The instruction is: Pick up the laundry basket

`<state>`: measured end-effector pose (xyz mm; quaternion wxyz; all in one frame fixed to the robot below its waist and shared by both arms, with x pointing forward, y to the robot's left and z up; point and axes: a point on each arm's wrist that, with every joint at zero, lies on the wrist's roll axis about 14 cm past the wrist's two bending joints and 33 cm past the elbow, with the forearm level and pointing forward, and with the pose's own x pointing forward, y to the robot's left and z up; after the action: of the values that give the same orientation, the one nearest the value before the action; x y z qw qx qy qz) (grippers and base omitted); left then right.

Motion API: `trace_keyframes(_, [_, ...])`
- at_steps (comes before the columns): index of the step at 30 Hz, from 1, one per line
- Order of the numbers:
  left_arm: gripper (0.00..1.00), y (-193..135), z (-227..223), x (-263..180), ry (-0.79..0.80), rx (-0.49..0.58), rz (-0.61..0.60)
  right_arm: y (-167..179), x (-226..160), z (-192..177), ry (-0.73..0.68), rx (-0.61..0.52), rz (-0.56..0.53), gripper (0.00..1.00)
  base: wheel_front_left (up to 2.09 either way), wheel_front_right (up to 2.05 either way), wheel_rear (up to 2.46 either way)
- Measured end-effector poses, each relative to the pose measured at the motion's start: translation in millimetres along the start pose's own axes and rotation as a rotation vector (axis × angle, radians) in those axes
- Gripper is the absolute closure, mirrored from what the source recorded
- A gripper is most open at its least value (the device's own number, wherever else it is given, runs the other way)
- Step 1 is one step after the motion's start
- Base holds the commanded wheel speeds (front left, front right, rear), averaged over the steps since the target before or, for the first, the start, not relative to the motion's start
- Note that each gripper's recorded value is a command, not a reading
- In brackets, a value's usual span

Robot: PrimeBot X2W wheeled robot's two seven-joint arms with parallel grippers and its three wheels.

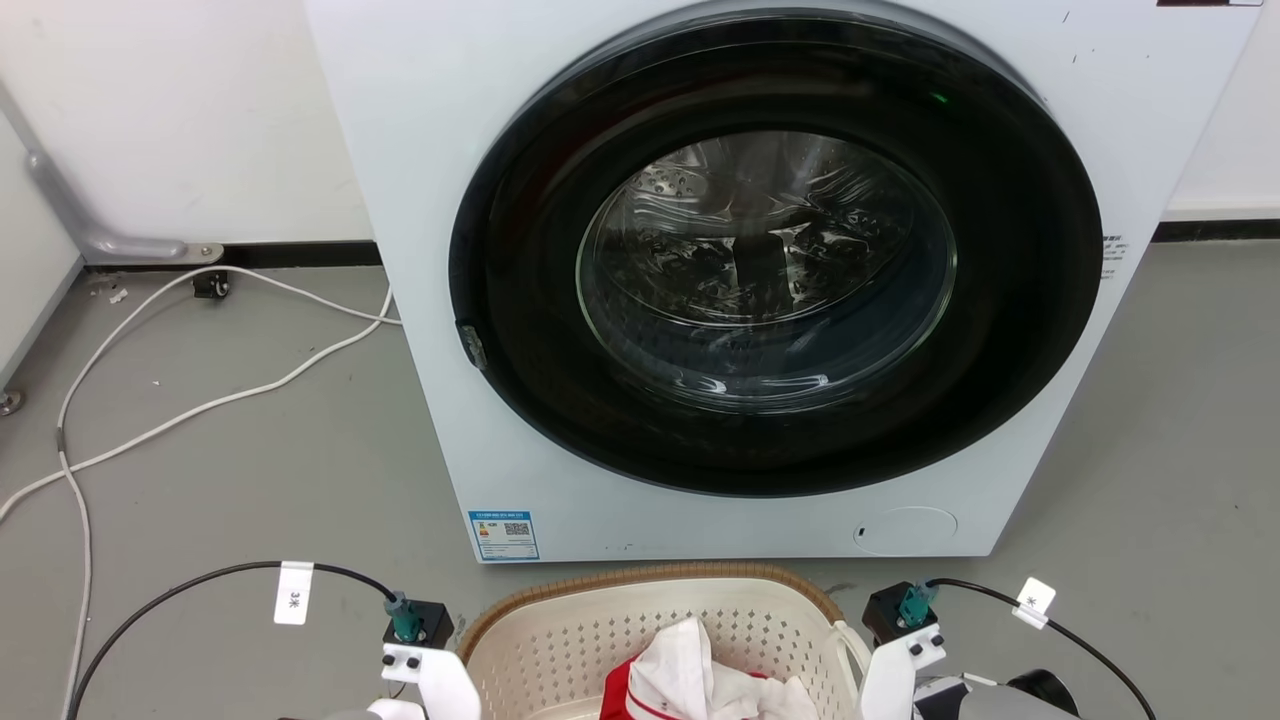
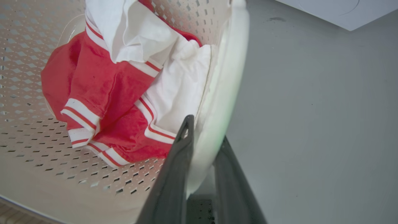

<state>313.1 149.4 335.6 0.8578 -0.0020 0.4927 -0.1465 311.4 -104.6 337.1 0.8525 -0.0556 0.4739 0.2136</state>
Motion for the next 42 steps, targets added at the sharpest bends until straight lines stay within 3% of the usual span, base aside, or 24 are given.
trace_keyframes(42, [1.0, 0.8, -10.1, 3.2, 0.028, -0.021, -0.014, 2.1, 4.4, -8.9, 0.04, 0.015, 0.016, 1.0, 0.0, 0.0, 0.0])
